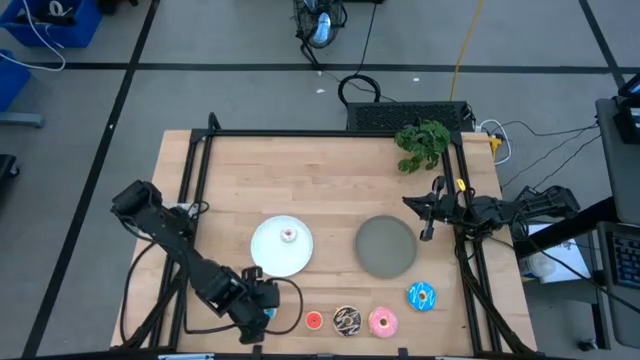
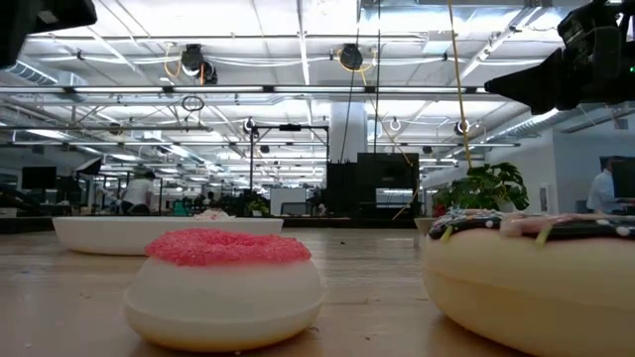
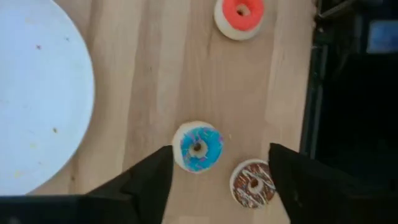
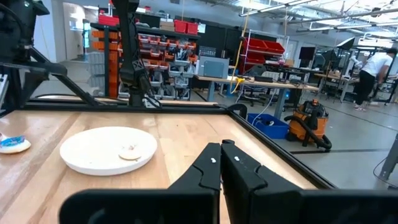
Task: Pick & Place donuts
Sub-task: Put the small blue donut on the white plate
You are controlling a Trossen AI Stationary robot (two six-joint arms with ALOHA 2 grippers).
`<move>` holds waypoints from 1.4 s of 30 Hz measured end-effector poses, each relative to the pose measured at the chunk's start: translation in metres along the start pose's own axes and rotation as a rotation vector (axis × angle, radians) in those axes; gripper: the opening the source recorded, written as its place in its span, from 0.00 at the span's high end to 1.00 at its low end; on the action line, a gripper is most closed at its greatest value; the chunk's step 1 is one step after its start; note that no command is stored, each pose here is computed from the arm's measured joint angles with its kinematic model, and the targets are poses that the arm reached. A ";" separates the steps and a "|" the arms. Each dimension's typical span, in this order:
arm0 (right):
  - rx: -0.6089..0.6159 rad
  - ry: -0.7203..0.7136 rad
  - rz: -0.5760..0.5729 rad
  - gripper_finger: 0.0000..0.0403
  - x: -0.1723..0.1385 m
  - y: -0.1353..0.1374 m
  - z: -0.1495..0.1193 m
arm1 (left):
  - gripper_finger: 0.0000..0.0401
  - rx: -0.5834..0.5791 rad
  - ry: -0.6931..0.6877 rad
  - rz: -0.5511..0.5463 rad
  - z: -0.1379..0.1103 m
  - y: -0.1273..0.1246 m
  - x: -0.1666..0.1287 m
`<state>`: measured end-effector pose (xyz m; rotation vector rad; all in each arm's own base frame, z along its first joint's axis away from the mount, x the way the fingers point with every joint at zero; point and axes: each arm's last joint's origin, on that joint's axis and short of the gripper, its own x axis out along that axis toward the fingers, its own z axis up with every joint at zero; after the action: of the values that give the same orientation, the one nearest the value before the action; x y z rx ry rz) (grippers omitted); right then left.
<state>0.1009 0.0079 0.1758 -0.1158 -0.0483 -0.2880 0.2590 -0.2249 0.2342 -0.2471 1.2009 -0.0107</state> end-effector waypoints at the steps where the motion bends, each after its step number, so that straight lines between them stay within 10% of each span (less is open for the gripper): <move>1: 0.007 -0.001 0.000 1.00 0.000 0.000 0.000 | 0.30 -0.009 -0.010 0.008 0.001 0.001 0.000; 42: 0.074 0.007 0.004 1.00 0.000 0.000 -0.001 | 0.22 0.151 0.170 0.065 -0.014 -0.004 0.071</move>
<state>0.1010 0.0080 0.1750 -0.0417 -0.0516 -0.2824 0.2727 -0.2410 0.1653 -0.0762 1.3696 -0.0667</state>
